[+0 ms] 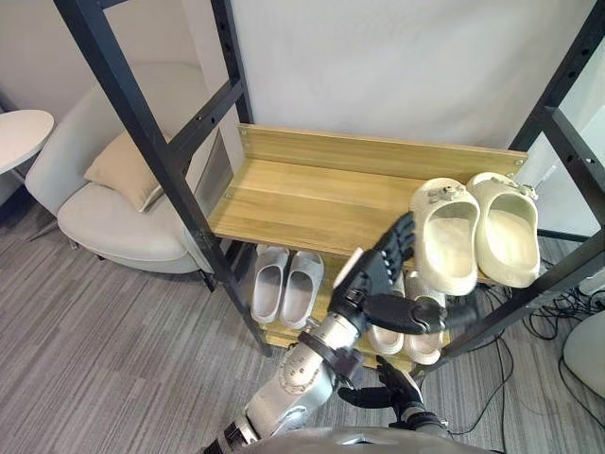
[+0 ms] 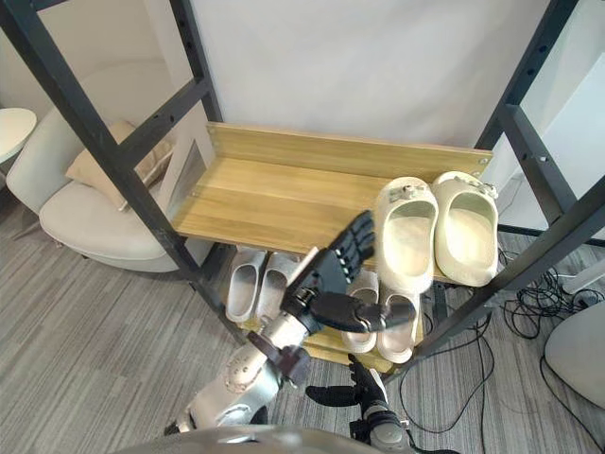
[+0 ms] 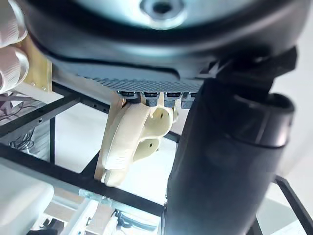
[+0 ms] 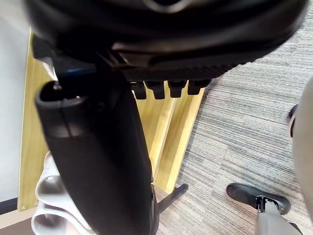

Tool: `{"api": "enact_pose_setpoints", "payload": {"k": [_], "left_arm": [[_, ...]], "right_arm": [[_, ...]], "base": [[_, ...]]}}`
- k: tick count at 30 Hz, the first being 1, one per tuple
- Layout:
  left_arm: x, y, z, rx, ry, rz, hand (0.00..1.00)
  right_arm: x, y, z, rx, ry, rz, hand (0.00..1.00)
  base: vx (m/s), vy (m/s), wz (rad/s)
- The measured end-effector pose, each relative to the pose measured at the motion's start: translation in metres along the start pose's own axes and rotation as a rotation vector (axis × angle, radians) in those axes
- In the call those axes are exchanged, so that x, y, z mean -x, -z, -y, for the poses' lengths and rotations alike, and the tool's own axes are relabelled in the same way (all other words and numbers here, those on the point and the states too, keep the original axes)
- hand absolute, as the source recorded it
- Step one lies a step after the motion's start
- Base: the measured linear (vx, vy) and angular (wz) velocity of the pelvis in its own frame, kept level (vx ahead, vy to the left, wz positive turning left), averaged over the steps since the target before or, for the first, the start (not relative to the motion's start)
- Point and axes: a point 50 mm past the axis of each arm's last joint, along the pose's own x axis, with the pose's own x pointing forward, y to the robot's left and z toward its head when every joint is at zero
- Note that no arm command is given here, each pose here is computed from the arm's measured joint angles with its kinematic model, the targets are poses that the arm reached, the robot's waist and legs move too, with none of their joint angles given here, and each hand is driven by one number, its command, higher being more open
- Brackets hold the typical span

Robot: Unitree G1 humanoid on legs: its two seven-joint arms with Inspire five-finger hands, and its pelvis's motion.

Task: Organize the slippers on the shoe rack

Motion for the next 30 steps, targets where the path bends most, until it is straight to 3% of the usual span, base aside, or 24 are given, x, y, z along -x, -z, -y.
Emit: {"api": "enact_pose_setpoints", "payload": {"k": [17, 30], "left_arm": [[-0.012, -0.004, 0.005, -0.036, 0.016, 0.001, 1.0], [-0.012, -0.006, -0.024, -0.094, -0.052, 0.013, 1.0]], "right_arm": [[0.004, -0.001, 0.002, -0.037, 0.01, 0.02, 1.0], [0.004, -0.001, 0.002, -0.076, 0.028, 0.02, 1.0]], "base": [[0.0, 0.0, 0.0], [0.0, 0.0, 0.0]]}}
